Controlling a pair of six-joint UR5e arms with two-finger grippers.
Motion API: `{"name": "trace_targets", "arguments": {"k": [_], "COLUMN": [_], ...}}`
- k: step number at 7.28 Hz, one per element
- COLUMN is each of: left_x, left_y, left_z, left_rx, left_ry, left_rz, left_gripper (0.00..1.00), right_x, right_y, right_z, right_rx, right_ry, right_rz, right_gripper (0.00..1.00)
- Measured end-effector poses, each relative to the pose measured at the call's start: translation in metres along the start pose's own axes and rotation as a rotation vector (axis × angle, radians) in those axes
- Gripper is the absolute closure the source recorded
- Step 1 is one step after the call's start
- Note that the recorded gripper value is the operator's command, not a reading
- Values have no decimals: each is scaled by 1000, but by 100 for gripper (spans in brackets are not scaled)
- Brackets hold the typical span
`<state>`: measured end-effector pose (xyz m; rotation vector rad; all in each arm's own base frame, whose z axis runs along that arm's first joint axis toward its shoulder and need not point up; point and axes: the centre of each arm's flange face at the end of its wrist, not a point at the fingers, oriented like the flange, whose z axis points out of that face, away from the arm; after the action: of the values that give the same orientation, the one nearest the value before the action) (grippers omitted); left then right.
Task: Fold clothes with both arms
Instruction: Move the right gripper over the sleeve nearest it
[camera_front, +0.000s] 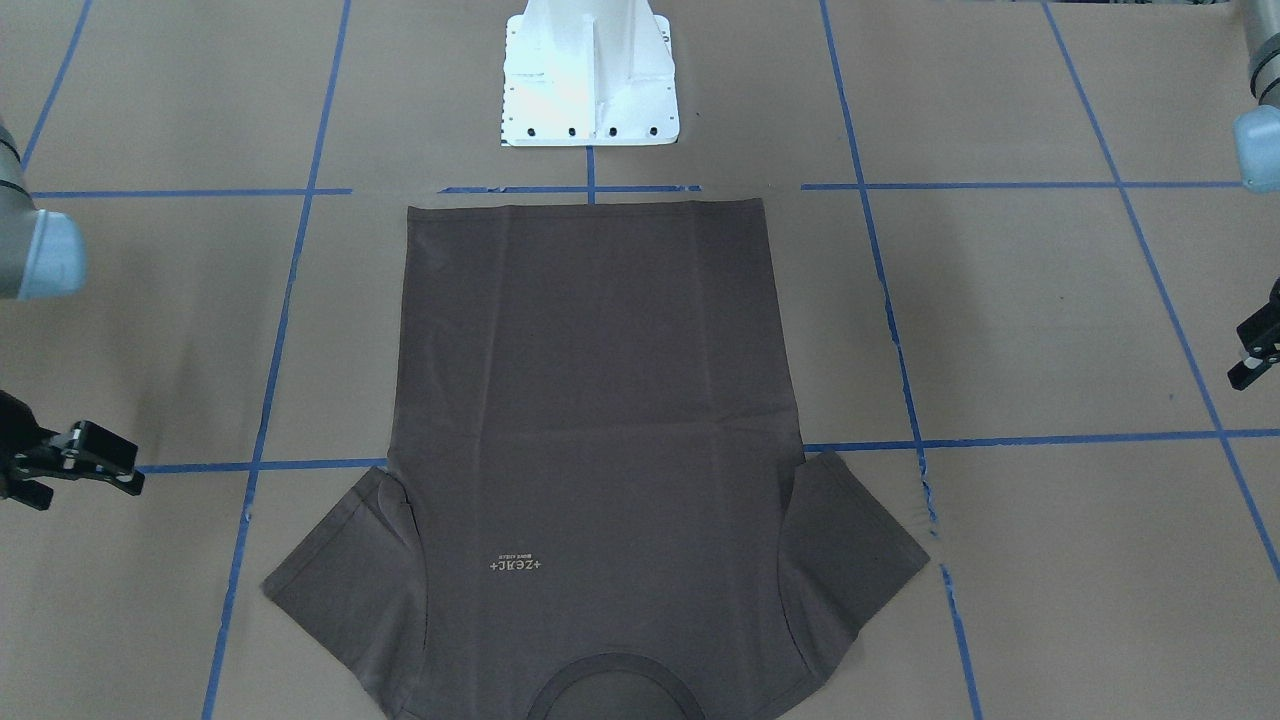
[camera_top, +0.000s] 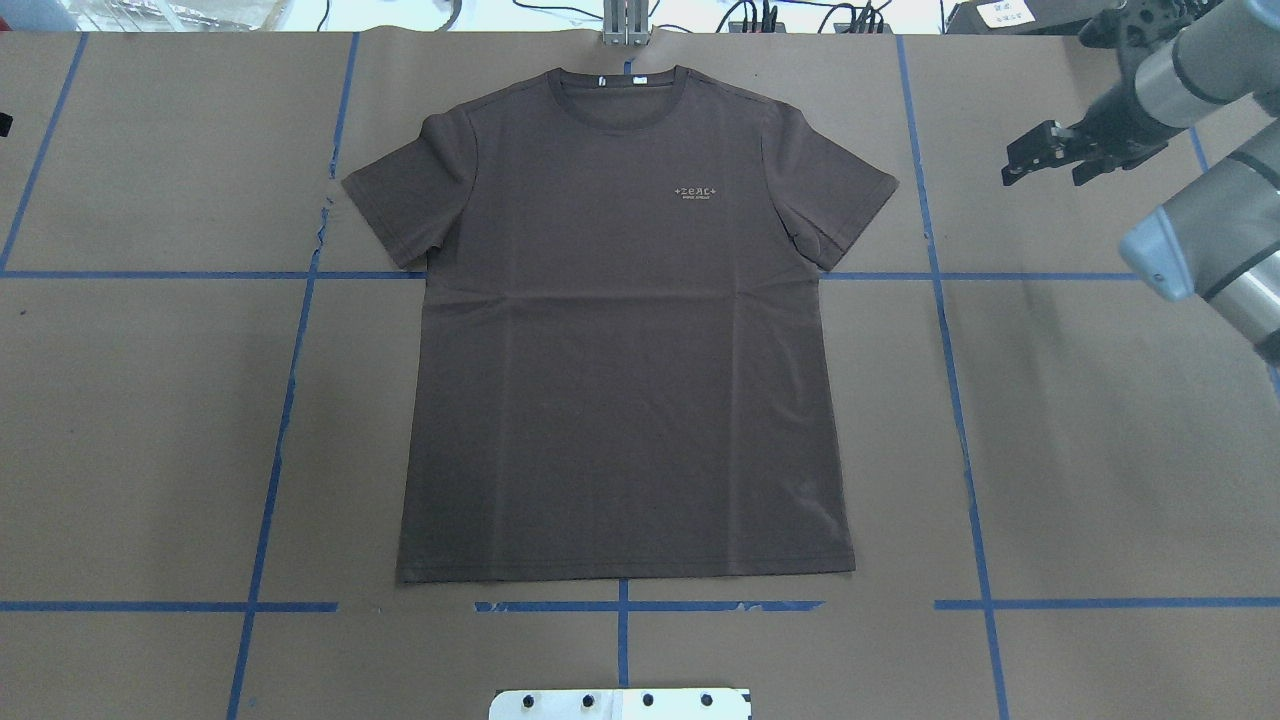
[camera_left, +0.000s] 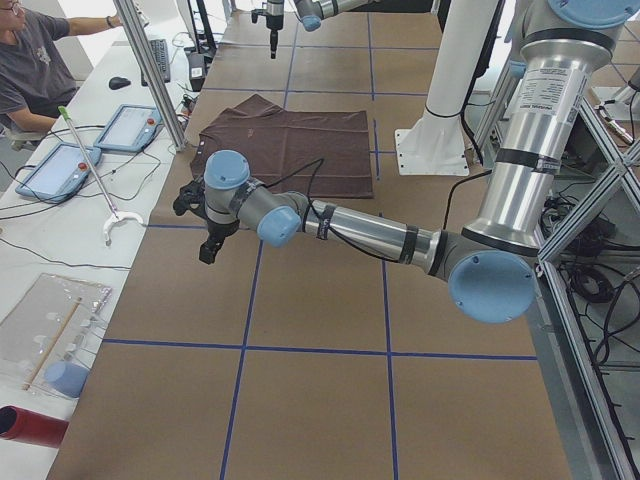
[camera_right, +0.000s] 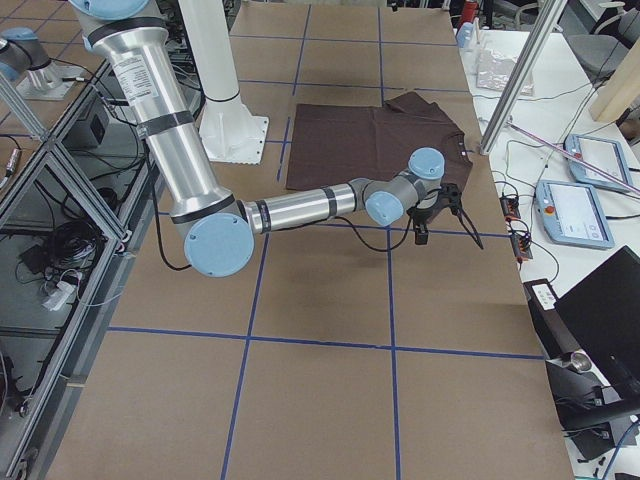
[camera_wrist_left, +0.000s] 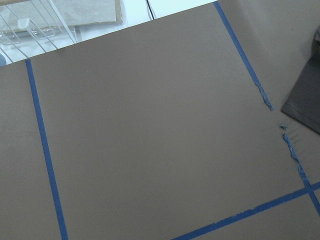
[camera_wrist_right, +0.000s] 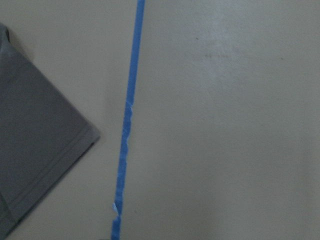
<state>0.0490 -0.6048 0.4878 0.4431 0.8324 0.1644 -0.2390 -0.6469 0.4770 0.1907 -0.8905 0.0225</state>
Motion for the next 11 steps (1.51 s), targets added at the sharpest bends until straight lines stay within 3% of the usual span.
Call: {"name": "trace_targets", "arguments": {"k": [3,6,9,10,11], "left_x": [7,9,10,10,10], "left_y": [-9,-11,-11,-11,-11], "left_z": [-3,-4,-5,-6,-6], "left_rx": [24,29,31,32,32], "left_ry": [4,6,6,6,6], "left_rz": [-17,-16,-16,-16,-17], "left_gripper": [0,0,0,0,0], "right_x": [-69,-99,-104,-104,-103], "right_y": [-31,-52,-52,-51,-51], "right_z": [65,90,102,107,110], "right_rx": [8,3,-13,-20,-25], "right_ry": [31,67,79,85,89], "right_rz": [58,70,67,68,69], "right_gripper": [2,8,13,18,30]}}
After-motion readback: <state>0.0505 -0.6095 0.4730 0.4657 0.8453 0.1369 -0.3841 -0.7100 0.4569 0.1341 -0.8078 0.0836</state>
